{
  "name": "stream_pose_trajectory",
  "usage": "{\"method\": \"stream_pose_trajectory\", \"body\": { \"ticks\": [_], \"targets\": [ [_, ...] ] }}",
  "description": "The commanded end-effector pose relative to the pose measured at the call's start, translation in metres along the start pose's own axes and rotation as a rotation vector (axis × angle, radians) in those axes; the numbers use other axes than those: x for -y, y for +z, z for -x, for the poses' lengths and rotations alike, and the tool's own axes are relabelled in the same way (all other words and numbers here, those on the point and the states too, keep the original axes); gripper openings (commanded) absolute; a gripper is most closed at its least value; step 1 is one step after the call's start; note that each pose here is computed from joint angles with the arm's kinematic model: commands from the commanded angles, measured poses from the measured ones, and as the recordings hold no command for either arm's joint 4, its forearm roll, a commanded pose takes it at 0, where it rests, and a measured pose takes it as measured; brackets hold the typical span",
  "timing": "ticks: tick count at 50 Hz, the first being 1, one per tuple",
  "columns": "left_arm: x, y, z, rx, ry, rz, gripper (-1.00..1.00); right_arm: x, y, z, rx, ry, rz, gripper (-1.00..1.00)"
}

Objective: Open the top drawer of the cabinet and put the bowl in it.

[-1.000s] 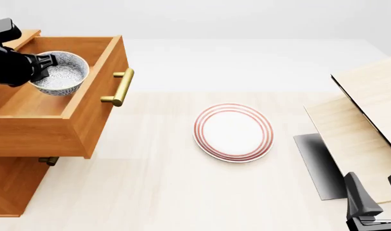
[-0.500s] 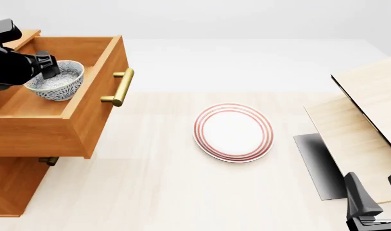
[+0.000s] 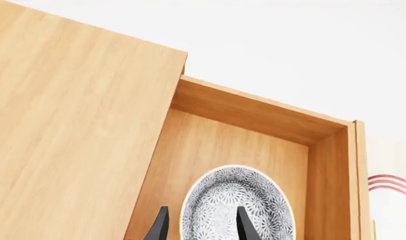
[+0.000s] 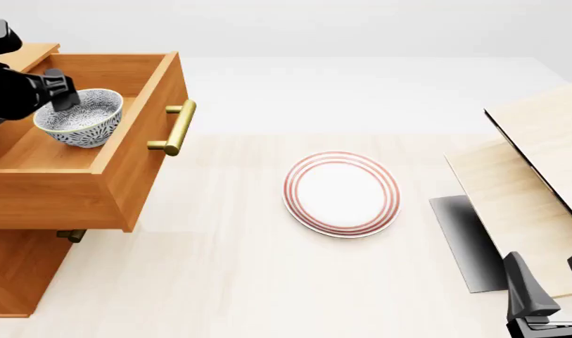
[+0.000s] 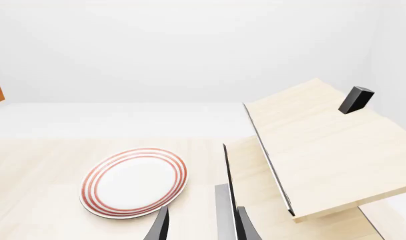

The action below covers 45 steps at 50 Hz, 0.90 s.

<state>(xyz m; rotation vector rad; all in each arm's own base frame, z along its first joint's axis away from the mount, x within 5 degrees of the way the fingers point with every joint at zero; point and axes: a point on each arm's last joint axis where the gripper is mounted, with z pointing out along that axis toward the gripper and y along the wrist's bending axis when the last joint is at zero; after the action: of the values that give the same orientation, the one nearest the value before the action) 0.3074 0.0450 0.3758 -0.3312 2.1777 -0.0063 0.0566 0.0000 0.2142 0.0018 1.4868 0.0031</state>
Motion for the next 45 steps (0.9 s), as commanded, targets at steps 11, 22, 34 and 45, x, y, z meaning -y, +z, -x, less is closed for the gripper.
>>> {"method": "stream_pose_trajectory", "body": {
  "ticks": [11, 22, 34, 45],
  "targets": [
    [-0.003, -0.019, -0.001, 0.008, 0.014, 0.005, 1.00, 0.000, 0.000, 0.000, 0.001, -0.001, 0.000, 1.00],
    [-0.001, -0.025, -0.002, 0.007, 0.028, 0.001, 1.00, 0.000, 0.000, 0.000, 0.001, -0.001, 0.000, 1.00],
    [0.000, -0.039, 0.001, 0.018, 0.038, -0.003, 1.00, 0.000, 0.000, 0.000, 0.001, -0.001, 0.000, 1.00],
    [0.000, -0.052, 0.004, 0.027, 0.052, -0.003, 1.00, 0.000, 0.000, 0.000, 0.001, -0.001, 0.000, 1.00]
  ]
}}
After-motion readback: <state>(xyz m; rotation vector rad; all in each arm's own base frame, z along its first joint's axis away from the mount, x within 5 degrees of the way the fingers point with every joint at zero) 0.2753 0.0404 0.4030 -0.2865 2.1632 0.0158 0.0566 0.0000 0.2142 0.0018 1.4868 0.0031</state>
